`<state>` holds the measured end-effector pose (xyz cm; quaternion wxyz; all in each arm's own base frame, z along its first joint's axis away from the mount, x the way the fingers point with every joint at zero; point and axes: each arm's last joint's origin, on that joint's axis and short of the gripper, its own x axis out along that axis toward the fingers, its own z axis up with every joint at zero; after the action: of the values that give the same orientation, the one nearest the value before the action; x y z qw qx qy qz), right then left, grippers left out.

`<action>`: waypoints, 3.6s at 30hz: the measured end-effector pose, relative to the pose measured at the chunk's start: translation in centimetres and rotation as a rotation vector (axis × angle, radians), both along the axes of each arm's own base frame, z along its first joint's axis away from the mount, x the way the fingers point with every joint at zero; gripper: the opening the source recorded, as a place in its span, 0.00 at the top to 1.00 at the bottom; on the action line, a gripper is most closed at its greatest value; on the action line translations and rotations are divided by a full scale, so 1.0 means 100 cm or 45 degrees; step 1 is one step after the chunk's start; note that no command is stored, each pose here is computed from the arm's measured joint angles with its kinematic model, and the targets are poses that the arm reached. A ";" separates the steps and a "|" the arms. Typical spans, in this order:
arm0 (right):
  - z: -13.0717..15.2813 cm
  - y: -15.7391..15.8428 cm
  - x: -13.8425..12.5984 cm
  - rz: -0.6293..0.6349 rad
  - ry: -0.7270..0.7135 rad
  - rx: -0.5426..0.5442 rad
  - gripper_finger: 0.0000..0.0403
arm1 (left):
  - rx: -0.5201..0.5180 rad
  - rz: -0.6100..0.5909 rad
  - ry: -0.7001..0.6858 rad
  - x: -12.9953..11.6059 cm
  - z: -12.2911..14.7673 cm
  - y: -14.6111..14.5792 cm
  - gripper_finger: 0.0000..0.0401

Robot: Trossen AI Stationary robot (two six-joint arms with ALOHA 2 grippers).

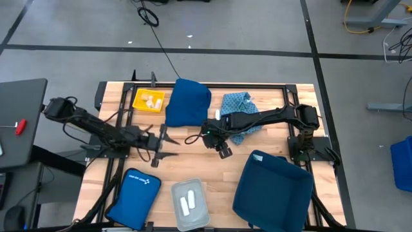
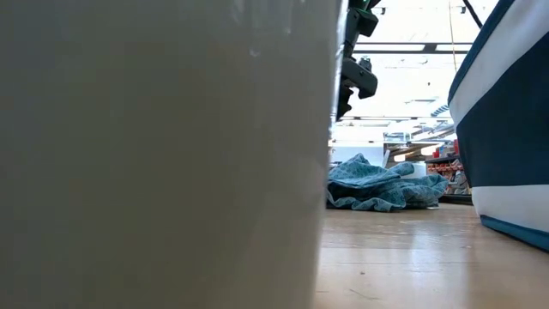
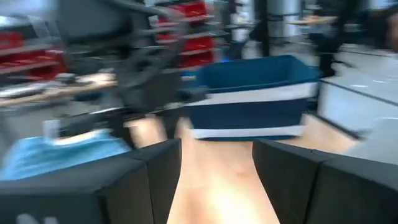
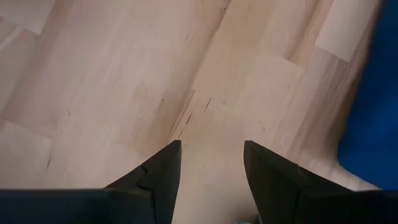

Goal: Pick & place medical supplies in basket/bin
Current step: Put the white bandage into the gray bin

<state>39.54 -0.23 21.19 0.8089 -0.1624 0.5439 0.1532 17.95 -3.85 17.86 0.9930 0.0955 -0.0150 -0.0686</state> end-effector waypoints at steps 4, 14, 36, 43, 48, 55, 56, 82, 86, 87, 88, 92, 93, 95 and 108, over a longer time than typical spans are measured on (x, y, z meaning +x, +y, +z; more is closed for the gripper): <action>0.000 -0.005 0.000 0.064 -0.012 -0.060 0.55 | 0.043 0.200 -0.030 -0.005 -0.007 0.015 0.50; 0.002 -0.045 0.002 -0.043 -0.043 -0.316 0.50 | 0.102 0.355 -0.019 -0.005 -0.009 0.037 0.50; 0.008 -0.144 -0.011 -0.992 -0.238 0.193 0.35 | 0.088 0.380 -0.016 -0.005 -0.009 0.047 0.50; -0.002 -0.148 -0.013 -1.195 -0.174 0.235 0.35 | 0.069 0.380 -0.016 -0.005 -0.009 0.047 0.50; -0.034 -0.152 -0.015 -1.272 0.020 0.240 0.35 | 0.068 0.375 -0.021 -0.005 -0.009 0.047 0.50; -0.050 -0.154 -0.013 -1.291 0.081 0.245 0.35 | 0.069 0.359 -0.021 -0.005 -0.009 0.047 0.50; -0.051 -0.154 -0.014 -1.294 0.093 0.241 0.35 | 0.069 0.353 -0.021 -0.005 -0.009 0.046 0.50; -0.068 -0.121 0.007 -0.987 0.075 0.077 0.94 | 0.074 0.346 -0.018 -0.005 -0.009 0.046 0.50; -0.068 -0.108 0.011 -0.935 0.074 0.035 0.94 | 0.074 0.346 -0.015 -0.005 -0.009 0.046 0.50; -0.068 -0.105 0.011 -0.922 0.074 0.035 0.94 | 0.075 0.346 -0.013 -0.005 -0.010 0.046 0.50; -0.068 -0.102 0.012 -0.907 0.075 0.033 0.94 | 0.075 0.346 -0.008 -0.005 -0.010 0.046 0.50; -0.067 -0.085 0.015 -0.837 0.078 0.027 0.94 | 0.073 0.346 0.012 -0.005 -0.011 0.046 0.50; -0.066 -0.080 0.016 -0.817 0.076 0.029 0.94 | 0.073 0.345 0.015 -0.005 -0.012 0.046 0.50; -0.063 -0.072 0.017 -0.792 0.069 0.027 0.94 | 0.073 0.345 0.023 -0.005 -0.012 0.046 0.50; -0.035 -0.013 0.037 -0.504 -0.238 0.002 0.94 | 0.056 0.345 0.056 -0.005 -0.015 0.046 0.50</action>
<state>43.27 -1.51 17.69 0.8703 -0.0651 0.4875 -0.0240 17.49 0.78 16.39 0.9909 0.1170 0.0214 0.0637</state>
